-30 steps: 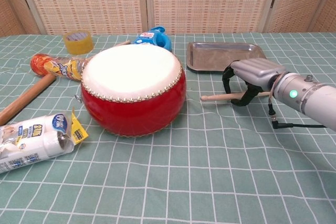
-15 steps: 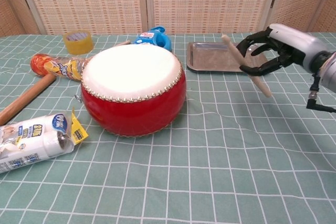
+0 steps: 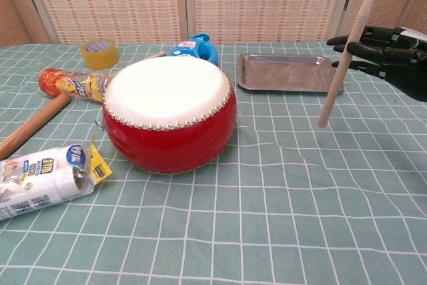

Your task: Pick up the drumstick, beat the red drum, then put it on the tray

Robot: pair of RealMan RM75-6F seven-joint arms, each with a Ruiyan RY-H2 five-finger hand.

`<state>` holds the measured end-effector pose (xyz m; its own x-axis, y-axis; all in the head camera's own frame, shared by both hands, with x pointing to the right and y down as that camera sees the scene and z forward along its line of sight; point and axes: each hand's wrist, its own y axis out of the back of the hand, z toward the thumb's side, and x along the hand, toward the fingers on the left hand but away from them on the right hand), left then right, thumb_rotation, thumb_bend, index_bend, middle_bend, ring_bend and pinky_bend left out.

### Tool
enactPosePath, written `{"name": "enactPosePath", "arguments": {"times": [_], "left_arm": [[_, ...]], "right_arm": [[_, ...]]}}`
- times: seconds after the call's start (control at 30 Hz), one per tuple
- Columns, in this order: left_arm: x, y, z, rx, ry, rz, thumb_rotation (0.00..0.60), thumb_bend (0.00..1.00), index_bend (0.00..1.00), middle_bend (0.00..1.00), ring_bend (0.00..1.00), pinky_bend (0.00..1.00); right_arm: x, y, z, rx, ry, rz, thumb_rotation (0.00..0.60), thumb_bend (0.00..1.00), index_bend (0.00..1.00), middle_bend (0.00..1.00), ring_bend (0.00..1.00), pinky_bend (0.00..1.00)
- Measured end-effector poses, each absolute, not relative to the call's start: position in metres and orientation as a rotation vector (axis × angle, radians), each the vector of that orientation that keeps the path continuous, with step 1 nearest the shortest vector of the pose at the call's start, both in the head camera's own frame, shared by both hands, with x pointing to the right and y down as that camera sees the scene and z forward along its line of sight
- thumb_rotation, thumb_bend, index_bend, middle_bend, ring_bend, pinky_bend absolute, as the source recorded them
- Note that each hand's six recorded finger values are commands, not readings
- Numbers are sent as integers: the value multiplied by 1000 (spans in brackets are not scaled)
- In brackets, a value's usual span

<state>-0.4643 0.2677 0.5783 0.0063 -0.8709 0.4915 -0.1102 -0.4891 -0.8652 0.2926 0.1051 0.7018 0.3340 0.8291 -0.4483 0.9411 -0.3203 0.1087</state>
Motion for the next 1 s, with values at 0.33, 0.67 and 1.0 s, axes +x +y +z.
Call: {"name": "enactPosePath", "arguments": {"times": [0.33, 0.67, 1.0], "left_arm": [[-467, 269, 577, -1642, 1017, -1558, 600, 229, 55, 0, 0, 0], [-469, 270, 578, -1647, 1017, -1564, 600, 229, 61, 0, 0, 0], [-470, 272, 580, -1655, 1016, -1566, 600, 227, 61, 0, 0, 0]], "right_arm": [[306, 106, 742, 2111, 1497, -351, 600, 402, 600, 310, 125, 201], [301, 112, 759, 2034, 1417, -277, 600, 408, 508, 310, 127, 202], [290, 120, 762, 2064, 1343, -259, 600, 417, 434, 310, 141, 202]]}}
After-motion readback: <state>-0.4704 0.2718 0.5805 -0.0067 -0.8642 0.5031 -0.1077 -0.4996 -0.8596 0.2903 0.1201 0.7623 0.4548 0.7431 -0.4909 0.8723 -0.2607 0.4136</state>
